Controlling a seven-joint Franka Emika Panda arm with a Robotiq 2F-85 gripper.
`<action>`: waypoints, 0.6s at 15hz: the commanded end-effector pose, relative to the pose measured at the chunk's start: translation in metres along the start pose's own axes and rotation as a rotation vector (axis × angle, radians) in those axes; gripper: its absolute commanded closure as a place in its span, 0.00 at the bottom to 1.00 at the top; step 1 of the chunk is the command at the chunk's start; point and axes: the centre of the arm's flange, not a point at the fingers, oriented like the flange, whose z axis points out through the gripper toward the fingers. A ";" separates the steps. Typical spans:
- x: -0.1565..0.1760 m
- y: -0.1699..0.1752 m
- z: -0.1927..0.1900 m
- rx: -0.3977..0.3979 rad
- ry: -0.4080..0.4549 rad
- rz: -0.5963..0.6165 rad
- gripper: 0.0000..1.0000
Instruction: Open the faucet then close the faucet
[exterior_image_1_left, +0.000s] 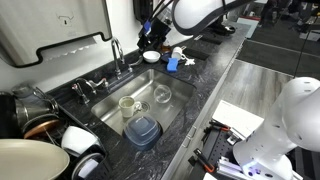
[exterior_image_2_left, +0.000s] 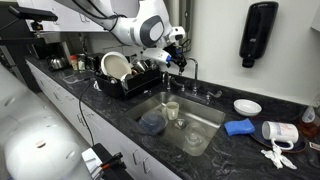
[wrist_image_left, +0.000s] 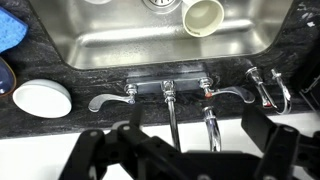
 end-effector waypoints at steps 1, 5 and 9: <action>0.004 0.001 0.004 -0.002 -0.003 0.004 0.00; 0.017 0.013 0.024 0.024 -0.034 -0.018 0.00; 0.026 0.022 0.047 0.029 -0.047 -0.058 0.00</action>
